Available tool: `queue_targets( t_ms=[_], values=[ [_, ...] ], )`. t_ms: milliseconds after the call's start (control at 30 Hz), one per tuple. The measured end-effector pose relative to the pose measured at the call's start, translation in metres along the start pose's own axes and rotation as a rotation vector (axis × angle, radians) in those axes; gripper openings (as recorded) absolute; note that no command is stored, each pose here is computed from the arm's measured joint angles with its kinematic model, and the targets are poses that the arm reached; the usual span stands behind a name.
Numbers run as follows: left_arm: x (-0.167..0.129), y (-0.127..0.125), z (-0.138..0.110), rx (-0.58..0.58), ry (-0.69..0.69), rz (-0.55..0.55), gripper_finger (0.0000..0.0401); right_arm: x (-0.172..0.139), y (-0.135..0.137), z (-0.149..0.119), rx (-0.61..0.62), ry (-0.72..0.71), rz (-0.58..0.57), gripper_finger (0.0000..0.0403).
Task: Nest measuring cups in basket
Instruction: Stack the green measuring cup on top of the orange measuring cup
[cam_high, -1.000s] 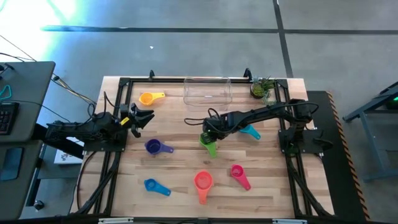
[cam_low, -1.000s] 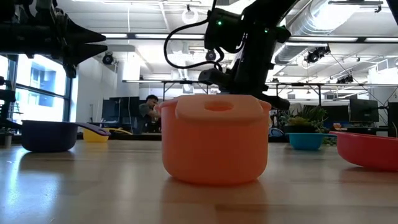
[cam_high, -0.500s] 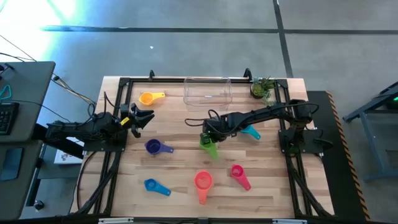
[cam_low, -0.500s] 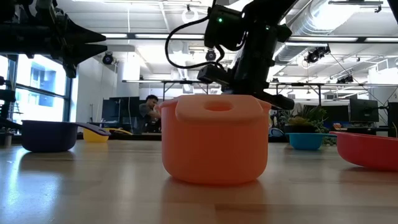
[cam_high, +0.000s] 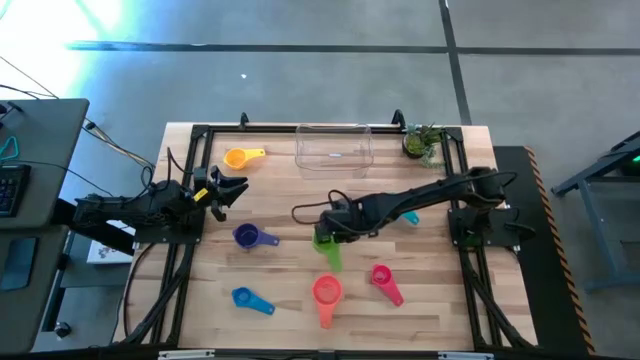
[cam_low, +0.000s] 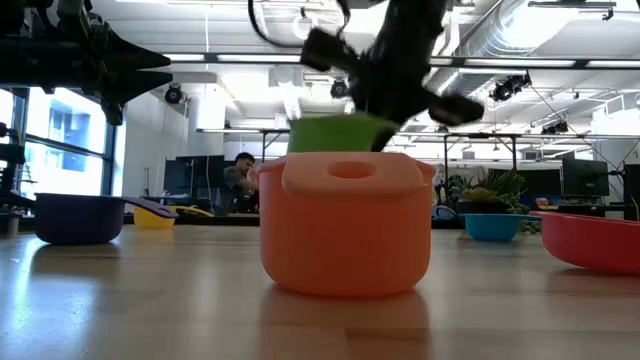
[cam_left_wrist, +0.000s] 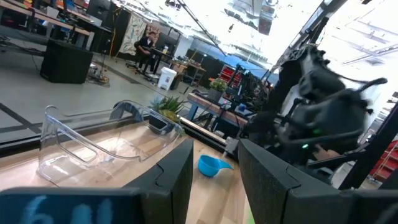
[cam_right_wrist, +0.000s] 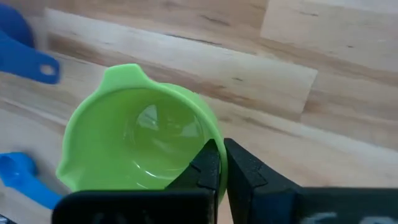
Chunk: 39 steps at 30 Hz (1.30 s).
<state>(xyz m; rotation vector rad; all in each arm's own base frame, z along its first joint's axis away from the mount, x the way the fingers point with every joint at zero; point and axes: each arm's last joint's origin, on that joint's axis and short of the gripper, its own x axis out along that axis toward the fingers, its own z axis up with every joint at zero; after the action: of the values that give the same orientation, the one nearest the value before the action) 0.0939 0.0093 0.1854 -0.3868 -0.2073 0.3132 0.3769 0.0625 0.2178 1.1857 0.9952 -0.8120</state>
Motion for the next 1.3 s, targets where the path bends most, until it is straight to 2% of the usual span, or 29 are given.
queue_targets(
  t_ms=[200, 300, 600, 733, 933, 1033, 1300],
  values=[
    [0.0, 0.0, 0.0, 0.0, 0.0, 0.0, 0.0117, -0.035, 0.013, -0.035, 0.104, -0.042, -0.022, 0.0003],
    [0.0, 0.0, 0.0, 0.0, 0.0, 0.0, 0.0117, -0.047, 0.018, -0.055, 0.166, -0.069, 0.009, 0.0003],
    [0.0, 0.0, 0.0, -0.035, -0.002, -0.001, 0.0117, -0.057, 0.012, -0.103, 0.263, -0.062, 0.046, 0.0003],
    [0.0, 0.0, 0.0, -0.051, -0.002, -0.001, 0.0117, -0.052, 0.009, -0.117, 0.301, -0.092, 0.049, 0.0003],
    [0.0, 0.0, 0.0, -0.052, -0.002, 0.0, 0.0117, -0.024, 0.014, -0.136, 0.319, -0.045, 0.054, 0.0003],
    [0.0, 0.0, 0.0, -0.052, -0.002, -0.001, 0.0117, -0.014, 0.015, -0.141, 0.324, -0.001, 0.033, 0.0003],
    [0.0, 0.0, 0.0, -0.053, -0.002, 0.0, 0.0117, -0.009, 0.026, -0.143, 0.356, 0.004, 0.026, 0.0003]
  ],
)
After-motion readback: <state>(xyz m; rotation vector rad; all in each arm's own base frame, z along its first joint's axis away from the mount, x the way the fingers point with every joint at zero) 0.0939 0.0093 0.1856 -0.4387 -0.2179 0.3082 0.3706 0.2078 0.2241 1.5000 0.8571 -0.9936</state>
